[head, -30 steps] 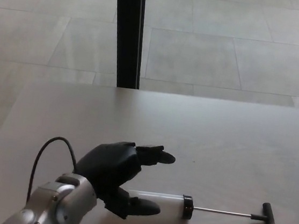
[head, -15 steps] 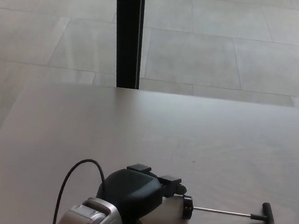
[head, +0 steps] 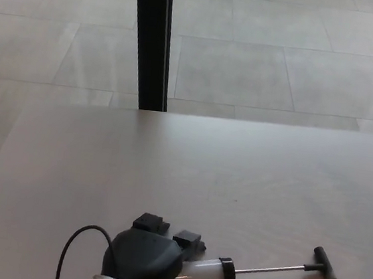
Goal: The robot uses its left hand to lift the air pump kept on the middle of the desk and use the right hand to compress the handle
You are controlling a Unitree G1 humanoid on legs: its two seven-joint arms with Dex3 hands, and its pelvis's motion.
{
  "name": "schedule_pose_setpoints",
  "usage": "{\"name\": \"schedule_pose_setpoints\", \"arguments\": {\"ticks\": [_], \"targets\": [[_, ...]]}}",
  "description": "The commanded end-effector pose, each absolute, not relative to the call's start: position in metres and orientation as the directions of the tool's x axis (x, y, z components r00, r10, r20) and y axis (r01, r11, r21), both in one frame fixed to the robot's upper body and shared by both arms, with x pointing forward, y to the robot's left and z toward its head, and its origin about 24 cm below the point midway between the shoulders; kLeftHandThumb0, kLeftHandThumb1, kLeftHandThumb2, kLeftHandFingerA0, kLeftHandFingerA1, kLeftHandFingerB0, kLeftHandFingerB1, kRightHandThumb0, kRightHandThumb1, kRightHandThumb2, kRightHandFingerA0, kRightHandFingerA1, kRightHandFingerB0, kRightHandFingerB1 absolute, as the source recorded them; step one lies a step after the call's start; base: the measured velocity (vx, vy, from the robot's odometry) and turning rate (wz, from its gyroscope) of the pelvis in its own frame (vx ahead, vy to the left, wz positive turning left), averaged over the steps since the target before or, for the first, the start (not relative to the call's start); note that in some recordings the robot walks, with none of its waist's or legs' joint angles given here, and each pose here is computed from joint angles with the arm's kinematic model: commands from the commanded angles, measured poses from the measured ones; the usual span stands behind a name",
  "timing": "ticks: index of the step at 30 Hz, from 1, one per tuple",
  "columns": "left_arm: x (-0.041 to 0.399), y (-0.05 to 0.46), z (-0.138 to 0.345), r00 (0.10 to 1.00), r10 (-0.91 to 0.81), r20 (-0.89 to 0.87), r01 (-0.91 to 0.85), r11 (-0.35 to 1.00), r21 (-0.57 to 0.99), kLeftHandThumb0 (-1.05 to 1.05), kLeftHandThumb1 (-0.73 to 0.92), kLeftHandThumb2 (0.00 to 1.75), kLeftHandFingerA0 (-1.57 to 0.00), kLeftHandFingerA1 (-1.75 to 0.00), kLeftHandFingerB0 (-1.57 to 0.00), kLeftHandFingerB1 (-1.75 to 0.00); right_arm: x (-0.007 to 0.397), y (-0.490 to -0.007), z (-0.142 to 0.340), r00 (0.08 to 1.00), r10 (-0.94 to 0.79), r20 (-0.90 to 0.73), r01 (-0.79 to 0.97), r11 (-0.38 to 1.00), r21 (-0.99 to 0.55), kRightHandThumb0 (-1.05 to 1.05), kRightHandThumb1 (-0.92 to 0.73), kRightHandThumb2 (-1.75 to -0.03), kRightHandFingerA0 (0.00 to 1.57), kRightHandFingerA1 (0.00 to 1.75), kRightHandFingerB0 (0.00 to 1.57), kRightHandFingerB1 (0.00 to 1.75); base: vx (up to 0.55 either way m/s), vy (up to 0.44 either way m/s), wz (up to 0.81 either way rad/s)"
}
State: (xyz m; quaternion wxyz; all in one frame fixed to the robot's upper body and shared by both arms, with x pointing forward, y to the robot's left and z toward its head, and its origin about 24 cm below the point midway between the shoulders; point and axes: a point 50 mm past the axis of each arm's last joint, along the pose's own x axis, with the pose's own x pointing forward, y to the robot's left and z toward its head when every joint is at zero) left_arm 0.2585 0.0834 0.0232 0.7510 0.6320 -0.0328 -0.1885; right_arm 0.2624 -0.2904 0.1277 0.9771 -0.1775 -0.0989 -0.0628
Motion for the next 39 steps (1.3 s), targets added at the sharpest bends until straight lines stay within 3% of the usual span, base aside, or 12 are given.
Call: {"name": "schedule_pose_setpoints", "arguments": {"ticks": [1,3,10,13,15,21,25,31,36,37,38,39], "targets": [[0.253,0.122,0.007,0.991,-0.031,-0.130,0.134,0.217,0.967,-0.36,0.52,0.67,-0.10,-0.54,-0.27,-0.47,0.264,-0.294,0.128,0.963,-0.141,0.229,0.211,0.923,-0.321,-0.64,-0.79,-0.64,0.34,0.78,0.45,0.37,0.00,0.000,0.00],[0.254,0.124,0.007,0.996,-0.014,-0.092,0.092,0.286,0.954,-0.18,0.57,0.57,-0.18,-0.68,-0.35,-0.46,0.264,-0.293,0.129,0.963,-0.138,0.230,0.210,0.921,-0.328,-0.66,-0.78,-0.63,0.32,0.95,0.46,0.37,0.00,0.000,0.00],[0.256,0.119,0.004,0.998,-0.007,-0.057,0.056,0.318,0.946,-0.12,0.65,0.58,-0.39,-0.94,-0.40,-0.42,0.265,-0.293,0.130,0.959,-0.153,0.239,0.227,0.920,-0.319,-0.62,-0.75,-0.63,0.33,0.83,0.48,0.38,0.00,0.000,0.00],[0.257,0.116,0.003,0.998,-0.044,-0.040,0.051,0.278,0.959,-0.18,0.72,0.64,-0.53,-1.36,-0.40,-0.43,0.266,-0.293,0.132,0.957,-0.163,0.238,0.233,0.924,-0.304,-0.58,-0.73,-0.62,0.30,0.58,0.47,0.39,0.00,0.000,0.00],[0.259,0.115,0.002,0.996,-0.062,-0.064,0.078,0.242,0.967,-0.13,0.73,0.64,-0.65,-1.58,-0.41,-0.39,0.266,-0.293,0.133,0.952,-0.173,0.251,0.249,0.917,-0.312,-0.56,-0.74,-0.62,0.35,0.61,0.49,0.39,0.00,0.000,0.00],[0.264,0.109,0.004,0.991,-0.117,-0.067,0.092,0.222,0.971,-0.15,0.71,0.67,-0.68,-1.70,-0.56,-0.46,0.269,-0.292,0.140,0.944,-0.166,0.285,0.258,0.910,-0.325,-0.54,-0.74,-0.62,0.35,0.63,0.48,0.40,0.00,0.000,0.00],[0.266,0.104,0.006,0.984,-0.167,-0.068,0.096,0.168,0.981,-0.17,0.78,0.64,-0.74,-1.66,-0.54,-0.46,0.270,-0.293,0.143,0.943,-0.174,0.285,0.268,0.902,-0.338,-0.55,-0.74,-0.62,0.34,0.57,0.49,0.38,0.00,0.000,0.00],[0.267,0.101,0.007,0.973,-0.204,-0.105,0.118,0.054,0.992,-0.31,0.71,0.63,-0.46,-1.47,-0.43,-0.42,0.273,-0.292,0.147,0.939,-0.164,0.302,0.268,0.898,-0.349,-0.56,-0.73,-0.62,0.36,0.73,0.48,0.39,0.00,0.000,0.00],[0.268,0.100,0.009,0.949,-0.217,-0.228,0.237,0.016,0.971,-0.44,0.64,0.59,-0.30,-0.80,-0.29,-0.34,0.276,-0.292,0.150,0.943,-0.156,0.294,0.260,0.898,-0.356,-0.60,-0.74,-0.62,0.32,0.64,0.48,0.38,0.00,0.000,0.00],[0.267,0.101,0.010,0.938,-0.230,-0.261,0.271,0.015,0.962,-0.55,0.52,0.76,-0.18,-0.60,-0.18,-0.41,0.276,-0.291,0.151,0.943,-0.154,0.296,0.261,0.894,-0.363,-0.59,-0.74,-0.63,0.33,0.67,0.49,0.38,0.00,0.000,0.00],[0.267,0.101,0.010,0.936,-0.231,-0.265,0.276,0.015,0.961,-0.55,0.52,0.76,-0.18,-0.60,-0.18,-0.41,0.276,-0.291,0.151,0.943,-0.154,0.296,0.261,0.894,-0.364,-0.59,-0.74,-0.63,0.33,0.67,0.49,0.38,0.00,0.000,0.00],[0.267,0.101,0.010,0.933,-0.232,-0.274,0.287,0.024,0.958,-0.52,0.59,0.59,-0.08,-0.53,-0.20,-0.32,0.276,-0.291,0.151,0.943,-0.154,0.295,0.259,0.895,-0.363,-0.59,-0.74,-0.63,0.33,0.69,0.49,0.37,0.00,0.000,0.00]]}}
